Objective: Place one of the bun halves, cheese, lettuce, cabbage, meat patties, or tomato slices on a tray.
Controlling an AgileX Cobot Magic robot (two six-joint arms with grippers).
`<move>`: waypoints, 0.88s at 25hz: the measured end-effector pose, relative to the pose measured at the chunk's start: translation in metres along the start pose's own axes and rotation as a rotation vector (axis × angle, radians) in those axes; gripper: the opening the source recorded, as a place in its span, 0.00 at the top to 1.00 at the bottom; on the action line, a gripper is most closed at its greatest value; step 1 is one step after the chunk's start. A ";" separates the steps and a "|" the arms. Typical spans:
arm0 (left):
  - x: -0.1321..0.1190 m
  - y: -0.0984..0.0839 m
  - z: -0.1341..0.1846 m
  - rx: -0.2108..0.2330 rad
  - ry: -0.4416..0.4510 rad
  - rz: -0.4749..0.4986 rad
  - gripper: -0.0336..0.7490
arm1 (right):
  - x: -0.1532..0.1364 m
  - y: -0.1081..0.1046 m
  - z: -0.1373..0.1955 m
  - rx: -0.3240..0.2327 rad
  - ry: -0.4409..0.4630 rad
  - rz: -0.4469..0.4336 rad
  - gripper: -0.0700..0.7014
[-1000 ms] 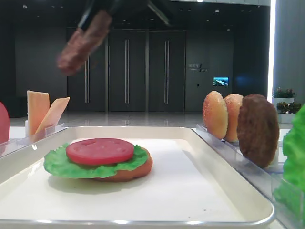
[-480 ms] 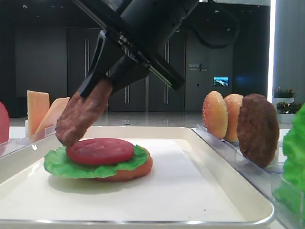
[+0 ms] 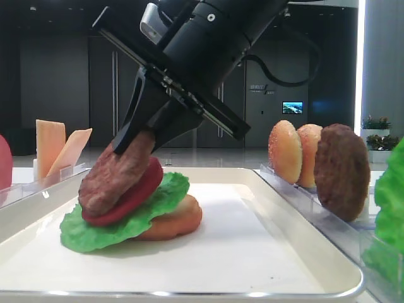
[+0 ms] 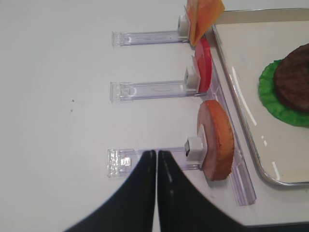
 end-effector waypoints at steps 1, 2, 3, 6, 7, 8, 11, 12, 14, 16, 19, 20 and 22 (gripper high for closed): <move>0.000 0.000 0.000 0.000 0.000 0.000 0.97 | 0.000 0.000 0.000 0.000 0.000 0.000 0.77; 0.000 0.000 0.000 0.000 0.000 0.000 0.97 | 0.000 0.000 0.000 -0.001 0.000 0.000 0.77; 0.000 0.000 0.000 0.000 0.000 0.000 0.97 | 0.001 -0.001 -0.001 -0.003 -0.001 0.001 0.77; 0.000 0.000 0.000 0.000 0.000 0.000 0.97 | 0.003 -0.005 -0.003 -0.008 -0.001 0.004 0.65; 0.000 0.000 0.000 0.000 0.000 0.000 0.97 | 0.004 -0.007 -0.003 -0.007 0.002 0.009 0.59; 0.000 0.000 0.000 0.000 0.000 0.000 0.97 | 0.006 -0.010 -0.004 -0.001 0.006 0.015 0.53; 0.000 0.000 0.000 0.000 0.000 0.000 0.97 | 0.017 -0.011 -0.006 0.061 0.021 0.050 0.40; 0.000 0.000 0.000 0.000 0.000 0.000 0.97 | 0.022 -0.009 -0.008 0.074 0.016 0.065 0.38; 0.000 0.000 0.000 0.000 0.000 0.000 0.97 | 0.038 -0.005 -0.017 0.107 -0.011 0.111 0.36; 0.000 0.000 0.000 0.000 0.000 0.000 0.97 | 0.058 0.002 -0.028 0.141 -0.049 0.161 0.36; 0.000 0.000 0.000 0.000 0.000 0.000 0.97 | 0.090 0.009 -0.043 0.173 -0.086 0.257 0.36; 0.000 0.000 0.000 0.000 0.000 0.000 0.97 | 0.099 0.009 -0.045 0.171 -0.085 0.295 0.36; 0.000 0.000 0.000 0.000 0.000 0.000 0.97 | 0.115 0.006 -0.051 0.173 -0.093 0.374 0.36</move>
Point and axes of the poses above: a point on each arm's last joint axis where the gripper is mounted, x pointing back along that axis away from the gripper, y along the wrist's bending axis when the last joint is at zero, z = x × y, the point moved 8 cm from there along -x, pointing out along that axis toward the gripper, and after that the axes turned 13 degrees about -x, right-handed, at the moved point
